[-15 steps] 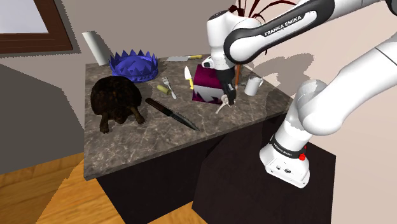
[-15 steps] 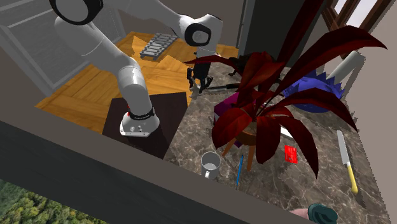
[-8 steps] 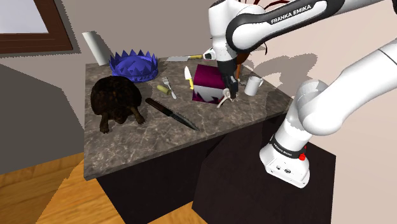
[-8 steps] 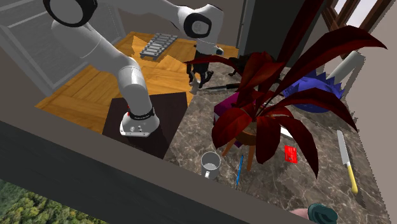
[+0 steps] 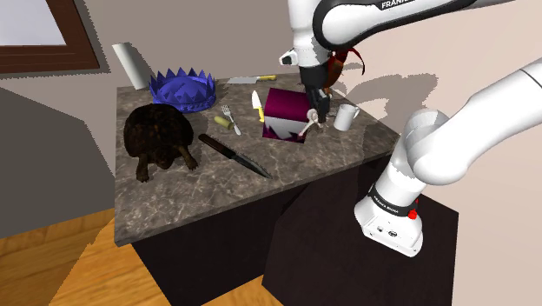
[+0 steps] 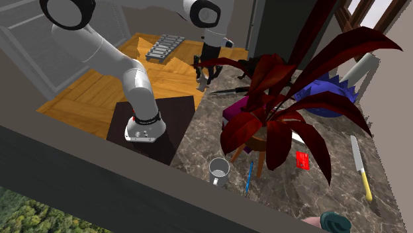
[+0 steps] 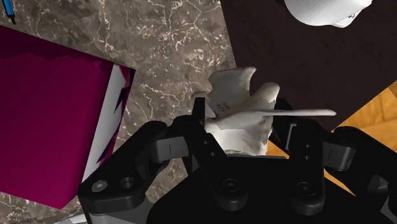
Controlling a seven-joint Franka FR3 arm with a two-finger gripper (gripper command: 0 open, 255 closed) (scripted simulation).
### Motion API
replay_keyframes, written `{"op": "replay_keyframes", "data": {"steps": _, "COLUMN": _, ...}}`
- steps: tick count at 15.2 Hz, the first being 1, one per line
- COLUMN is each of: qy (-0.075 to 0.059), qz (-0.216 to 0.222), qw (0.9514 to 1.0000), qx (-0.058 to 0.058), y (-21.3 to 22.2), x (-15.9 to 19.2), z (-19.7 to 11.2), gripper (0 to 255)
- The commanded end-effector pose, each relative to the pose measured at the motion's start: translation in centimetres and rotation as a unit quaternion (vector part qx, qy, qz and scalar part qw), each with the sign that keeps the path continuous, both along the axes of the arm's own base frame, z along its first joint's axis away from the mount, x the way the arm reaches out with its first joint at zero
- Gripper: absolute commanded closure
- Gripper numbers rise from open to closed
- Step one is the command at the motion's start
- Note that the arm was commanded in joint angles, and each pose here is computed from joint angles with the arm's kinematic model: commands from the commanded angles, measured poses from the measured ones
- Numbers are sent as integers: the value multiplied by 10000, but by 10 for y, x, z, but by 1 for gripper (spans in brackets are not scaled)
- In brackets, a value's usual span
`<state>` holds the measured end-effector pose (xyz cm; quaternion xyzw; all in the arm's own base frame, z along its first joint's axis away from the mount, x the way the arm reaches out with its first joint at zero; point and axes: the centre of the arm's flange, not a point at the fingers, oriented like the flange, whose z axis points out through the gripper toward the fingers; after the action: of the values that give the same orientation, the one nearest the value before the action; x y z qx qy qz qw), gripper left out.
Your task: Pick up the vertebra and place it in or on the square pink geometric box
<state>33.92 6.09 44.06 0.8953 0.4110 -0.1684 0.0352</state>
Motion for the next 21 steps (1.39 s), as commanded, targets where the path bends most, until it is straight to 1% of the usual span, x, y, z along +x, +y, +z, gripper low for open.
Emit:
{"op": "replay_keyframes", "data": {"steps": 1, "qy": 3, "qz": 0, "qw": 10000, "qx": 0, "y": 0, "x": 0, "z": 11, "gripper": 255}}
{"op": "replay_keyframes", "data": {"steps": 3, "qy": 3, "qz": 0, "qw": 10000, "qx": 0, "y": 0, "x": 0, "z": 19, "gripper": 255}}
{"op": "replay_keyframes", "data": {"steps": 21, "qy": 3, "qz": 0, "qw": 10000, "qx": 0, "y": -158, "x": 178, "z": 25, "gripper": 255}}
